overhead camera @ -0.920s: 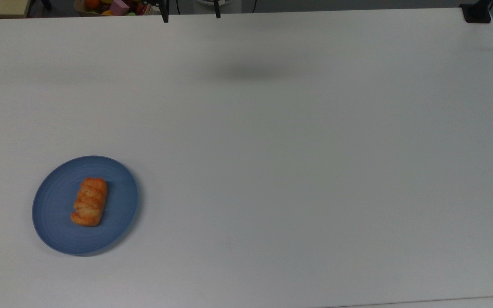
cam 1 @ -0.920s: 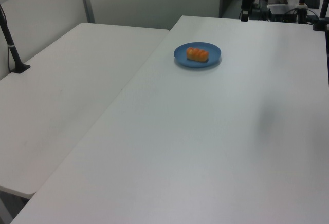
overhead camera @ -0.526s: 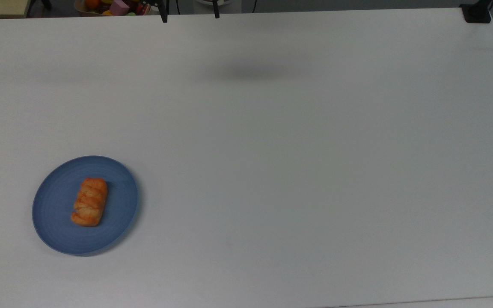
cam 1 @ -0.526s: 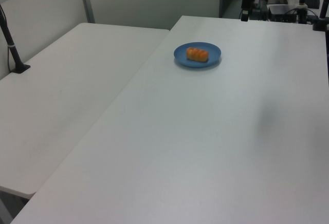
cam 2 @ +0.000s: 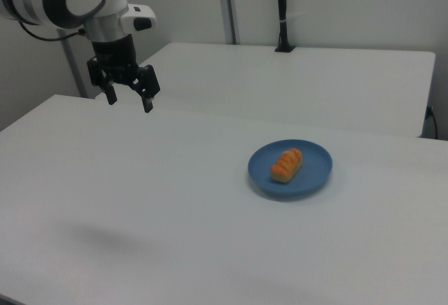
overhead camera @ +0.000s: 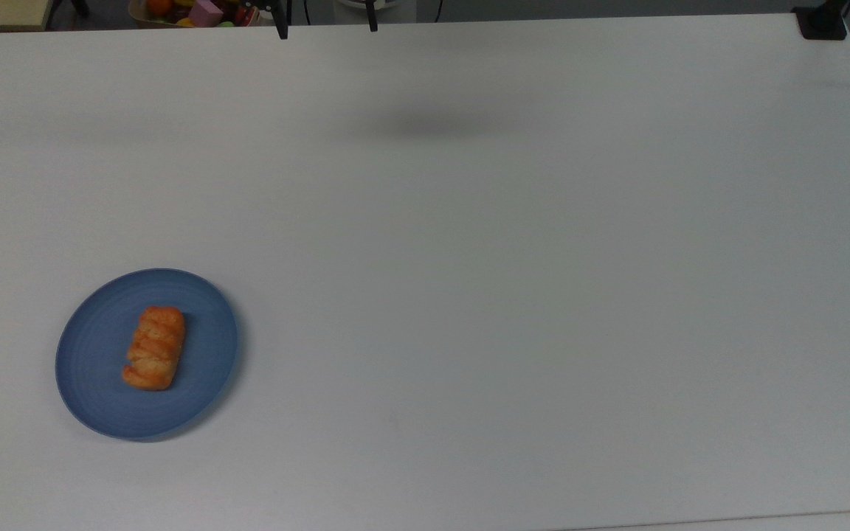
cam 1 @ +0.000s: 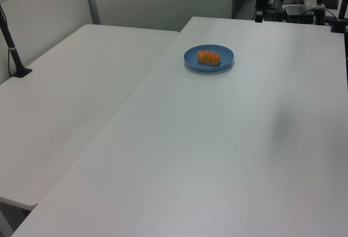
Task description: Put the bread on the table
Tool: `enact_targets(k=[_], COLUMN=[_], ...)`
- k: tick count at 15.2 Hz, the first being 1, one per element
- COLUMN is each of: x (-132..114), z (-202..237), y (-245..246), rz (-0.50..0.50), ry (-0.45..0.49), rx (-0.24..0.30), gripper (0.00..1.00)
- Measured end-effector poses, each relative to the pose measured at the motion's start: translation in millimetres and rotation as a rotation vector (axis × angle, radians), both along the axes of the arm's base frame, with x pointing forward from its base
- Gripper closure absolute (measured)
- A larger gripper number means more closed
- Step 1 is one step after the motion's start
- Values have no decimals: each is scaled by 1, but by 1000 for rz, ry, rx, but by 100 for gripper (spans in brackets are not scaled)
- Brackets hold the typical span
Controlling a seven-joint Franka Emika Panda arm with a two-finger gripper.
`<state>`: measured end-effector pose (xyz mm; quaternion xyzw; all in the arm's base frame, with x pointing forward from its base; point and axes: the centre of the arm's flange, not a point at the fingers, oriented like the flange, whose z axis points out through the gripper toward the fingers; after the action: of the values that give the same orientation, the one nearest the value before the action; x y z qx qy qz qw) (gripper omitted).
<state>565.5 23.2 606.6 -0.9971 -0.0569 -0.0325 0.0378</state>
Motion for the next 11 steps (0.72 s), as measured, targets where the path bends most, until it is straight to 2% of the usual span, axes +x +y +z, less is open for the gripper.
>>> enact_targets(k=[11], x=[3], z=[-2], y=[-1], rz=[-1], ry=[3], rx=[-1], gripper=[0])
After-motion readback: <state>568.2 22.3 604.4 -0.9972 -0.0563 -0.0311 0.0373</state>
